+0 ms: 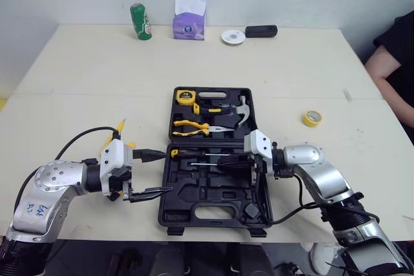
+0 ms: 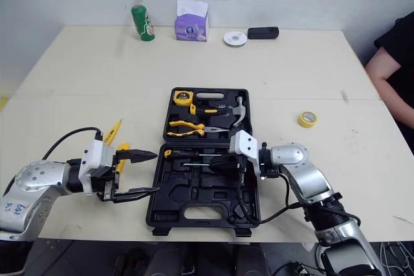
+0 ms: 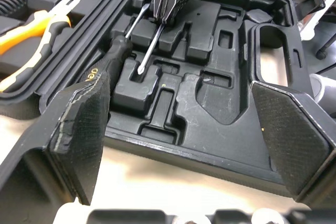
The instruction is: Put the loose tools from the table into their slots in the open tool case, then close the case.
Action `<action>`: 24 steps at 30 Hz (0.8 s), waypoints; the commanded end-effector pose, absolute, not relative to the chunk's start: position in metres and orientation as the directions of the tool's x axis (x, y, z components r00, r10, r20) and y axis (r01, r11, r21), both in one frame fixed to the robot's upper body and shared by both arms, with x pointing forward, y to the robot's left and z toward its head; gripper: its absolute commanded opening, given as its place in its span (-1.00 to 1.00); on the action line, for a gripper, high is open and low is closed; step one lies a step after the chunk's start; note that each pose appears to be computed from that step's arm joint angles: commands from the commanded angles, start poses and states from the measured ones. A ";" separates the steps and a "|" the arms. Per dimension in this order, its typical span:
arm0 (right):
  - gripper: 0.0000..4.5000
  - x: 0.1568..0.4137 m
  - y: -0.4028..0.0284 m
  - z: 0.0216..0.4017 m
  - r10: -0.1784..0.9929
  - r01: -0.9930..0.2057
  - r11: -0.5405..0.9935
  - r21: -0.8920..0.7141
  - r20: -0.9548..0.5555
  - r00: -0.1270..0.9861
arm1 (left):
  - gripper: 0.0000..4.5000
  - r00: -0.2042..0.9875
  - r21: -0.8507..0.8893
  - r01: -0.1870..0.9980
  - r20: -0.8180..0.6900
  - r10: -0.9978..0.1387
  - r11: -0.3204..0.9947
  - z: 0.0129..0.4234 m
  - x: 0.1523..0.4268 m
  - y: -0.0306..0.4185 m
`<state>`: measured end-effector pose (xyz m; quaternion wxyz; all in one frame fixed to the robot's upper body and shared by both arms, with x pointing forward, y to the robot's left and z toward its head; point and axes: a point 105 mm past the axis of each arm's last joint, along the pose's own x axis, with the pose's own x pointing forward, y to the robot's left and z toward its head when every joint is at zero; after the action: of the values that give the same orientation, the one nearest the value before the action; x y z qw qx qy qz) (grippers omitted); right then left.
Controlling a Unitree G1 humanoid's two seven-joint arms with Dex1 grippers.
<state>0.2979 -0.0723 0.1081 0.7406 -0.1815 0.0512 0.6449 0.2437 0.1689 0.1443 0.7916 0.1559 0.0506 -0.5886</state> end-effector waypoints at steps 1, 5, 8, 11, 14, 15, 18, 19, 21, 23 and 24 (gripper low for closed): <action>-0.97 0.296 -0.088 0.062 0.855 -0.983 0.148 -0.104 -0.486 0.180 | 1.00 0.305 0.223 0.942 -0.265 -0.915 0.250 0.152 0.242 0.170; -0.97 0.297 -0.080 0.062 0.838 -0.983 0.135 -0.122 -0.516 0.179 | 1.00 0.306 0.224 0.942 -0.268 -0.914 0.250 0.152 0.242 0.171; -0.97 0.297 -0.074 0.064 0.835 -0.982 0.135 -0.131 -0.519 0.184 | 1.00 0.305 0.226 0.942 -0.269 -0.913 0.248 0.152 0.243 0.171; -0.97 0.296 -0.067 0.079 0.875 -0.982 0.120 -0.147 -0.452 0.175 | 1.00 0.305 0.227 0.942 -0.271 -0.913 0.247 0.152 0.243 0.171; -0.97 0.294 -0.062 0.098 0.920 -0.979 0.109 -0.172 -0.356 0.164 | 1.00 0.305 0.229 0.942 -0.272 -0.913 0.247 0.152 0.243 0.172; -0.97 0.293 -0.060 0.116 0.957 -0.978 0.128 -0.165 -0.238 0.165 | 1.00 0.311 0.232 0.939 -0.269 -0.912 0.252 0.153 0.244 0.173; -0.97 0.286 -0.072 0.149 0.989 -0.976 0.129 -0.176 -0.048 0.139 | 1.00 0.358 0.250 0.921 -0.237 -0.903 0.299 0.157 0.248 0.177; -0.97 0.282 -0.079 0.150 0.991 -0.974 0.114 -0.197 -0.053 0.127 | 1.00 0.374 0.253 0.914 -0.229 -0.899 0.316 0.158 0.249 0.180; -0.97 0.282 -0.091 0.158 0.989 -0.973 0.129 -0.191 -0.039 0.139 | 1.00 0.408 0.250 0.901 -0.208 -0.889 0.355 0.160 0.249 0.186; -0.85 0.285 -0.117 0.184 0.975 -0.954 0.222 -0.202 0.028 0.221 | 1.00 0.512 0.240 0.850 -0.169 -0.842 0.468 0.161 0.253 0.210; -0.71 0.284 -0.128 0.191 0.967 -0.939 0.254 -0.234 0.034 0.253 | 1.00 0.554 0.236 0.825 -0.159 -0.817 0.514 0.161 0.253 0.222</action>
<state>0.2868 -0.1084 0.1632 0.7735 -0.0700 -0.0401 0.6286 0.2516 0.1997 0.1518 0.8431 0.1489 0.0333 -0.5157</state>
